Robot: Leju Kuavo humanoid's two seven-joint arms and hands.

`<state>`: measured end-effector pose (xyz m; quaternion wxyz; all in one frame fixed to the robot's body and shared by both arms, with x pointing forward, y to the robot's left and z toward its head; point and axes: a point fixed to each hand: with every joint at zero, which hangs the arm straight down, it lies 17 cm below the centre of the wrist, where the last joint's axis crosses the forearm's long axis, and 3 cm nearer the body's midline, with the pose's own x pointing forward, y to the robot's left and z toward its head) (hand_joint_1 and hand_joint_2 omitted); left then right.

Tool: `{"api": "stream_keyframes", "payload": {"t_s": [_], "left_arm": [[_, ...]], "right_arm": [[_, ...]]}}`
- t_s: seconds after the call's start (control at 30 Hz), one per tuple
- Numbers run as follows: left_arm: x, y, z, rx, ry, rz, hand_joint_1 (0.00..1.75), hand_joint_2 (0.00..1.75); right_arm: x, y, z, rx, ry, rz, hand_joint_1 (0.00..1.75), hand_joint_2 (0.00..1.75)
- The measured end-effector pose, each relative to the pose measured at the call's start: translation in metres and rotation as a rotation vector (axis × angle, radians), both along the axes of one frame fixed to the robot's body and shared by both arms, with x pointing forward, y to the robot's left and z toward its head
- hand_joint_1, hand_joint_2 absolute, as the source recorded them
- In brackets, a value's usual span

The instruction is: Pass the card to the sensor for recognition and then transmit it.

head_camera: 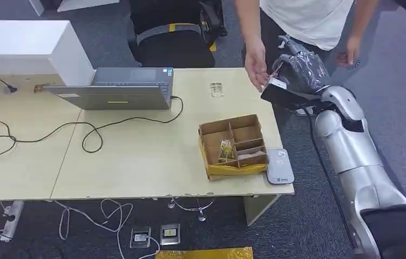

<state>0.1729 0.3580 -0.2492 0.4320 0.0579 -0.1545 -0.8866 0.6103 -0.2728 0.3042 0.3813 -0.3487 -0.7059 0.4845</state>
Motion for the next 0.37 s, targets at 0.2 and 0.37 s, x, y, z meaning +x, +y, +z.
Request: {"api": "stream_keyframes", "payload": {"t_s": [0.2,0.37], "left_arm": [[0.001,0.0,0.0,0.0,0.0,0.002,0.0,0.0],[0.001,0.0,0.0,-0.001,-0.001,0.003,0.0,0.0]], "right_arm": [[0.016,0.004,-0.012,0.008,0.045,-0.022,1.75,1.75],[0.025,0.004,-0.03,0.025,0.095,-0.044,0.0,1.75]]}}
